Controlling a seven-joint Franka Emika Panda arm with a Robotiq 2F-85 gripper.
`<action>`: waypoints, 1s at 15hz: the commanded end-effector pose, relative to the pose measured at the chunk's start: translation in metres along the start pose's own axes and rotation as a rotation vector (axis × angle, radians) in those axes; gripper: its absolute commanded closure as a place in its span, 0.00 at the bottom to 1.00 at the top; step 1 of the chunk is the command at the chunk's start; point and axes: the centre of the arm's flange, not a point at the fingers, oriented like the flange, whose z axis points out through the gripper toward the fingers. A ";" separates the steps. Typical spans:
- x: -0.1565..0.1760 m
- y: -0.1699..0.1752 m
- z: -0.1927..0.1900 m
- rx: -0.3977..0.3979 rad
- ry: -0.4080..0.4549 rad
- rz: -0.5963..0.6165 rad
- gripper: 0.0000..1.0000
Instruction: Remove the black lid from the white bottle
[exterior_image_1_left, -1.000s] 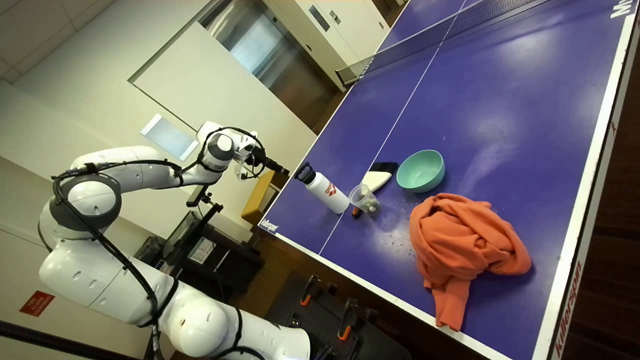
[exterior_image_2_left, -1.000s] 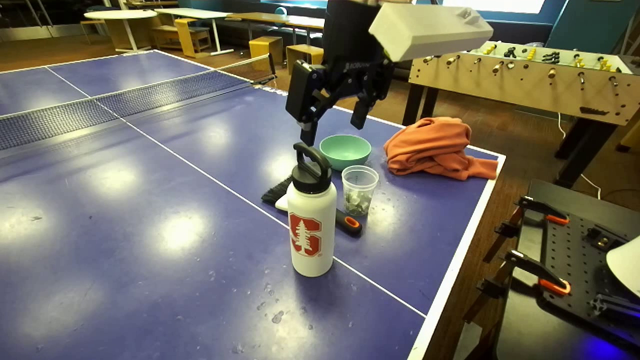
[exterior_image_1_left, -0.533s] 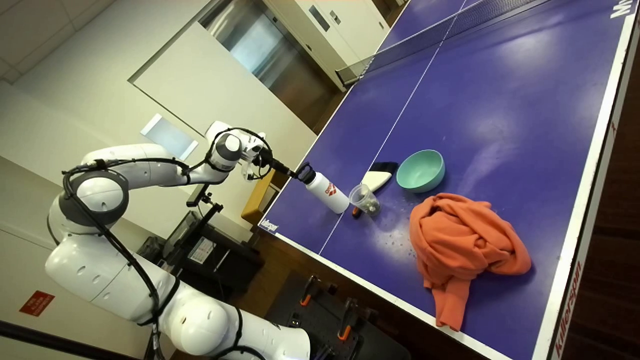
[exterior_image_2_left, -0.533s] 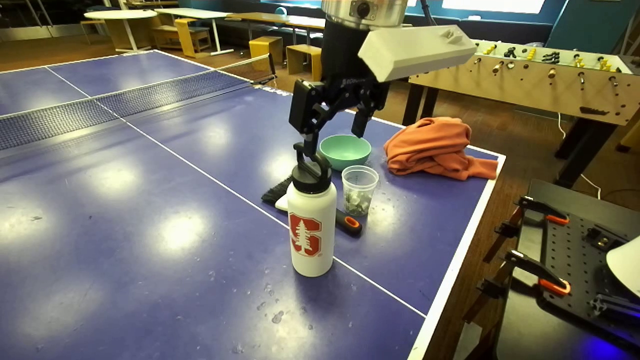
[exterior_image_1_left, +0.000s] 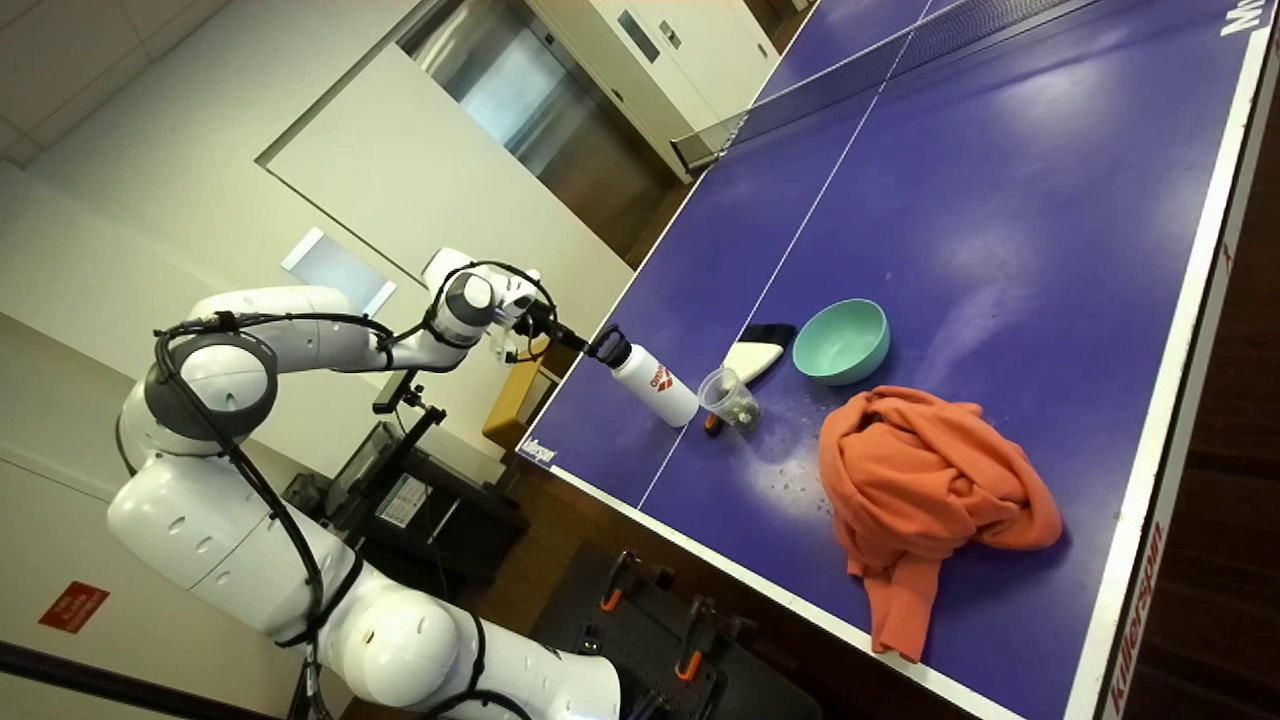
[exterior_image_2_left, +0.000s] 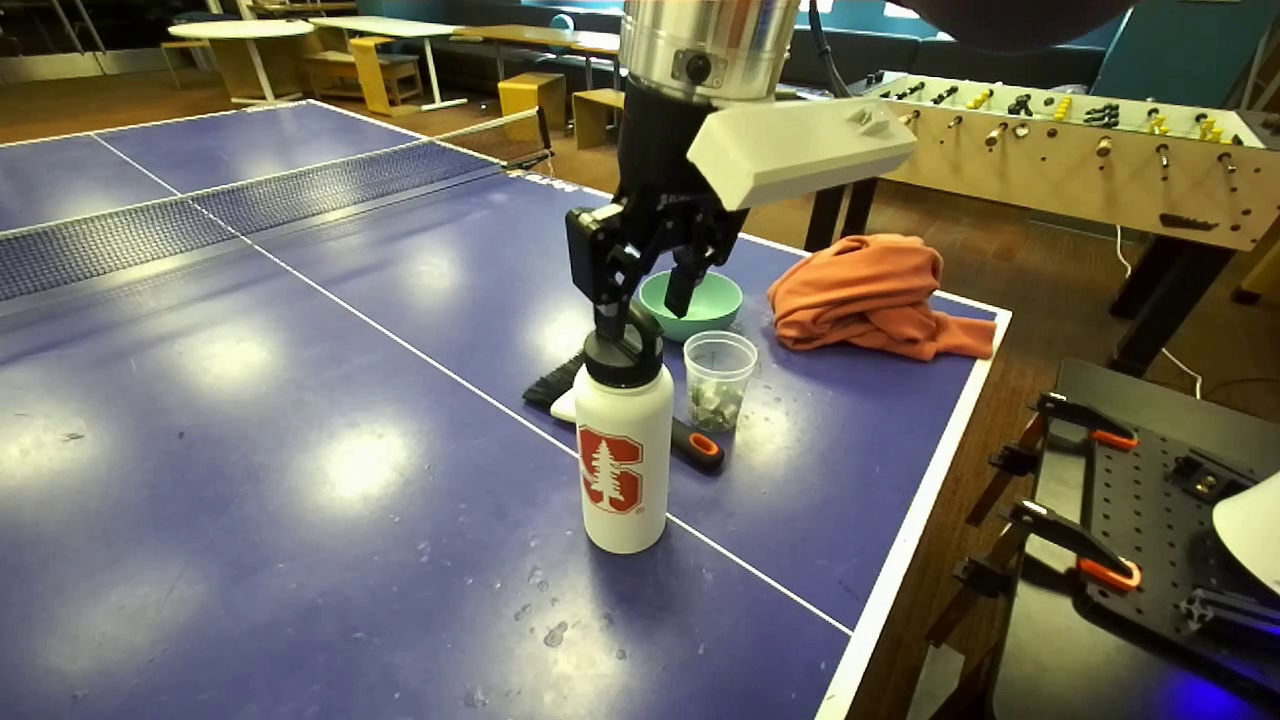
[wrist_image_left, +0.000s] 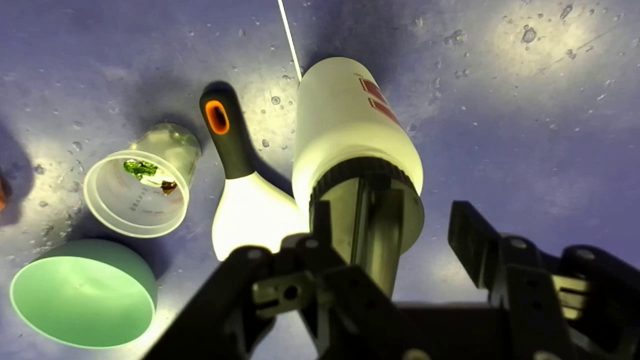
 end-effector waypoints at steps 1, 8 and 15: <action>0.004 -0.009 0.004 0.021 0.020 -0.006 0.66; 0.003 -0.009 0.001 0.022 0.034 -0.006 0.95; 0.002 -0.016 -0.039 0.046 0.080 -0.022 0.95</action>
